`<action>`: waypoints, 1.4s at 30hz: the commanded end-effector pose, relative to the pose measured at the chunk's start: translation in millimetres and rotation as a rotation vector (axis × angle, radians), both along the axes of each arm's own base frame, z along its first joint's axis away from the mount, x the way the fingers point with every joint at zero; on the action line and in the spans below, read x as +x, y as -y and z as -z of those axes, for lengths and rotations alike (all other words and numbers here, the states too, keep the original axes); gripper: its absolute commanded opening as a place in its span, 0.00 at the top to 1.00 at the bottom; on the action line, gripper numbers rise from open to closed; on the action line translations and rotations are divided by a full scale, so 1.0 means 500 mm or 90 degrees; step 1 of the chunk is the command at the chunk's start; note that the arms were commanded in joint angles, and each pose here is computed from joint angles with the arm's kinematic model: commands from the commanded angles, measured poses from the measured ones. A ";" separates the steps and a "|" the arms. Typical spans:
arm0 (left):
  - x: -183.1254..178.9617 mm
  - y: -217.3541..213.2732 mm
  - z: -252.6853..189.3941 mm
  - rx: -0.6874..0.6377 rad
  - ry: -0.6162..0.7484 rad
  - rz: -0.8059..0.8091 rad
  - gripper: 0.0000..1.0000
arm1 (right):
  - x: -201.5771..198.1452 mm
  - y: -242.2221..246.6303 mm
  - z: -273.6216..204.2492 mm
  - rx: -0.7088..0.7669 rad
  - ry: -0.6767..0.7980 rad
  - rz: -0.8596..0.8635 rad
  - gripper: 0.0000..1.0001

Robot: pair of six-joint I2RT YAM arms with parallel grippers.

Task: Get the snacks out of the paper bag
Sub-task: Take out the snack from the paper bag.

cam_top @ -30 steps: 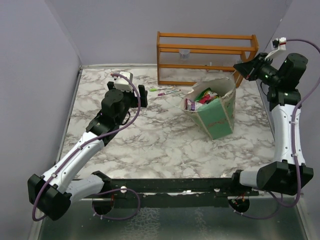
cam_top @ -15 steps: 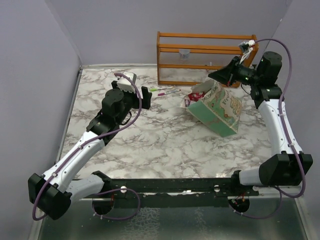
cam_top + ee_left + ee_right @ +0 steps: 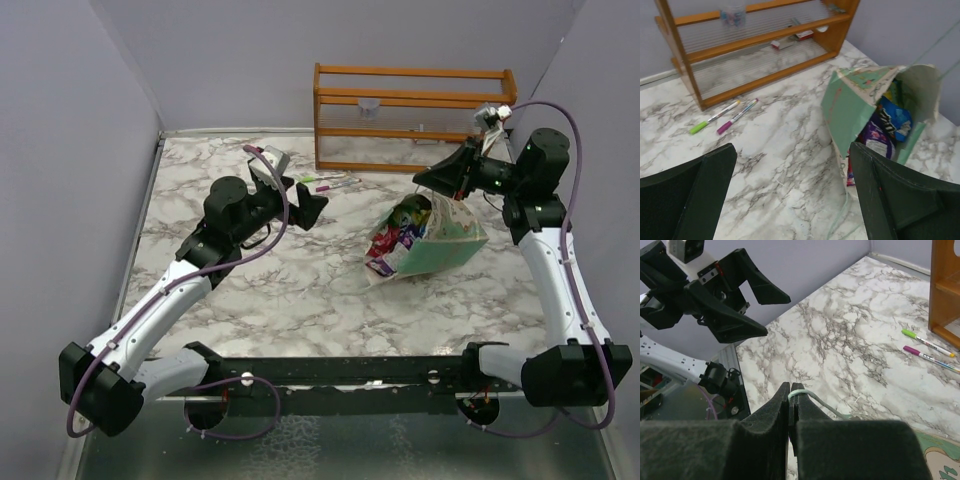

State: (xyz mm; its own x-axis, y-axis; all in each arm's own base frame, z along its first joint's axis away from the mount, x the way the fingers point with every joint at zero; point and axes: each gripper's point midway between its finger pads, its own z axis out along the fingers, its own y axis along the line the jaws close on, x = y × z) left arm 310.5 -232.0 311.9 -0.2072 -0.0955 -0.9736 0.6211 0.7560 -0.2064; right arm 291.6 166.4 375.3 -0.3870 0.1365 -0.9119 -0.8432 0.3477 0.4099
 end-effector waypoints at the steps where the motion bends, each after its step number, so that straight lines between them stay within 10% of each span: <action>1: -0.066 0.069 -0.060 -0.054 0.052 0.165 0.01 | -0.009 0.005 -0.048 -0.006 0.058 0.030 0.97; 13: -0.232 0.232 -0.003 0.011 0.043 0.349 0.18 | -0.045 0.022 -0.072 -0.034 0.094 0.095 0.97; 25: -0.209 0.358 0.143 0.076 -0.084 0.065 0.70 | -0.071 0.024 -0.101 -0.012 0.105 0.113 0.97; 42: -0.180 0.360 0.209 0.170 -0.129 -0.085 0.70 | -0.059 0.034 -0.074 -0.026 0.086 0.146 0.97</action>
State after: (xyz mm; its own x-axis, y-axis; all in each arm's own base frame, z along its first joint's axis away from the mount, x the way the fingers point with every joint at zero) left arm 214.9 -415.0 215.4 -0.3872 0.0928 -0.9173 0.5363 0.8319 -0.1422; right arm 267.2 149.9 392.6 -0.3207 0.1656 -0.9326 -0.7615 0.5404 0.3578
